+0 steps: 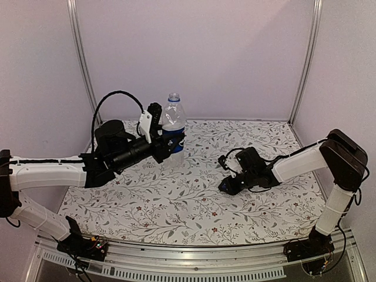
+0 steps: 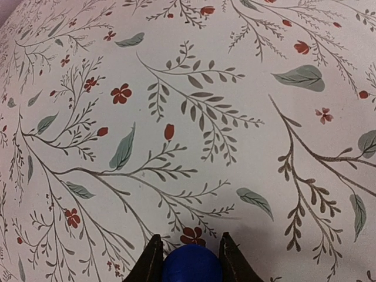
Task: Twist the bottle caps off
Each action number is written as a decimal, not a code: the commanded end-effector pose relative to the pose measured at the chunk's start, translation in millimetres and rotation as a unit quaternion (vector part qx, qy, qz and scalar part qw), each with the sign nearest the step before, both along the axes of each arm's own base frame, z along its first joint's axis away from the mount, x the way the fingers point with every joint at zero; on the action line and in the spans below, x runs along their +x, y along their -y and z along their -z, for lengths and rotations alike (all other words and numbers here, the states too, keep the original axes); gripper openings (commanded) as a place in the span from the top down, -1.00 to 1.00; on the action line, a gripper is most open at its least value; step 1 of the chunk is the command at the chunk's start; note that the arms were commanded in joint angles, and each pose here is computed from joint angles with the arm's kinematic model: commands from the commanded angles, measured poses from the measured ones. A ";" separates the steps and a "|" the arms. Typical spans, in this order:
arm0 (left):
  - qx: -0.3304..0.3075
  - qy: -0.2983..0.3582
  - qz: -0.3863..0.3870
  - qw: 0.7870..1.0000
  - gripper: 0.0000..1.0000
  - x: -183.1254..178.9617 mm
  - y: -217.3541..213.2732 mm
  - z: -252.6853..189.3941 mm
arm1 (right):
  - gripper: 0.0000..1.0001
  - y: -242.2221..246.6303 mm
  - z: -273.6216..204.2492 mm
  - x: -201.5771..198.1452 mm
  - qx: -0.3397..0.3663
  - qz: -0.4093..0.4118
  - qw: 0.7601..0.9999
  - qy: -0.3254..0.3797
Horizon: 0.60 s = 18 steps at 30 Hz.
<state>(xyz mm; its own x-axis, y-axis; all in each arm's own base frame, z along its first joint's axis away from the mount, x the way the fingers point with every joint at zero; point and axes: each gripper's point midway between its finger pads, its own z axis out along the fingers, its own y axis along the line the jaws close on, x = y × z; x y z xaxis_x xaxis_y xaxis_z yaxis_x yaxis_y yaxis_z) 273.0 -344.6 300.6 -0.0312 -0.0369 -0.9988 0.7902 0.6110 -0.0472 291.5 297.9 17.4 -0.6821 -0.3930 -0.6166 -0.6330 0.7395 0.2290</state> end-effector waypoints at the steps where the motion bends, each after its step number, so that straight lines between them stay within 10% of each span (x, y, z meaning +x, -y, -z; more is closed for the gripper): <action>1: 0.007 0.006 0.000 1.000 0.17 -0.1 -0.1 0.1 | 0.35 -3.7 2.3 7.5 -0.007 0.002 1.000 0.012; 9: 0.009 0.007 0.000 1.000 0.14 -0.1 0.9 0.7 | -0.31 0.7 -21.9 8.7 -0.005 0.010 1.000 0.029; 18: 0.021 0.003 0.029 0.999 0.13 -7.3 12.6 7.7 | -0.69 -11.4 -164.2 4.2 0.109 -0.020 0.988 0.107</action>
